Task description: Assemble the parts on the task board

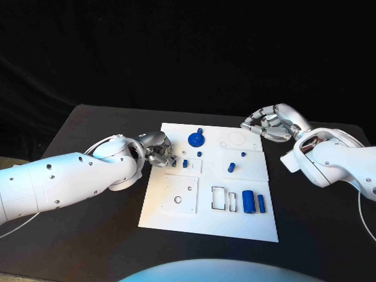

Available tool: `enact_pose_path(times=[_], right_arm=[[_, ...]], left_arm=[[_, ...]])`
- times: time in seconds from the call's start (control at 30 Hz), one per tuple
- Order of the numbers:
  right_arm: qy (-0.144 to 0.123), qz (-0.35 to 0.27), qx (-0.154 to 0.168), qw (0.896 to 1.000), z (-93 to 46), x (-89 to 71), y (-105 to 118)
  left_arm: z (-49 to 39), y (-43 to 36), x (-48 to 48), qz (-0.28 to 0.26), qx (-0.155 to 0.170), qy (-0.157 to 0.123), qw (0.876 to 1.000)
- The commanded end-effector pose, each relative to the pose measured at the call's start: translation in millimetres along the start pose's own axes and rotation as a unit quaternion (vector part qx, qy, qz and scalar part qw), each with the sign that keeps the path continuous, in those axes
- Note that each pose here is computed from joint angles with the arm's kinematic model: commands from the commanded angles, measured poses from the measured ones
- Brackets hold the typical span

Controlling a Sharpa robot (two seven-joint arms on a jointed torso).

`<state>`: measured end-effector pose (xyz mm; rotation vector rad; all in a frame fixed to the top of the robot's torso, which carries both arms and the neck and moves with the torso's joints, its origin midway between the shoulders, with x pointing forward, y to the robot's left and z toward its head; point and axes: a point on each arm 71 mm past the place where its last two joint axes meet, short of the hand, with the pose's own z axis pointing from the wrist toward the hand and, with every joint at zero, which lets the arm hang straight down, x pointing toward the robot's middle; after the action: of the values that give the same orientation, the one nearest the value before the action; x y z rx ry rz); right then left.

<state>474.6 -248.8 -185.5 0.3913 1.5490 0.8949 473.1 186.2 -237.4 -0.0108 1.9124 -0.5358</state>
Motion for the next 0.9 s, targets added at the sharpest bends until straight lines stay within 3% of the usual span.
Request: enact_pose_path(times=[0.03,0.9], right_arm=[[0.004,-0.001,-0.005,1.000,-0.1,1.1,0.9],[0.004,-0.001,-0.004,1.000,-0.3,0.8,0.0]], left_arm=[[-0.2,-2.2,3.0,0.004,0.001,0.014,1.000],[-1.9,0.7,4.2,0.006,-0.011,0.021,1.000]])
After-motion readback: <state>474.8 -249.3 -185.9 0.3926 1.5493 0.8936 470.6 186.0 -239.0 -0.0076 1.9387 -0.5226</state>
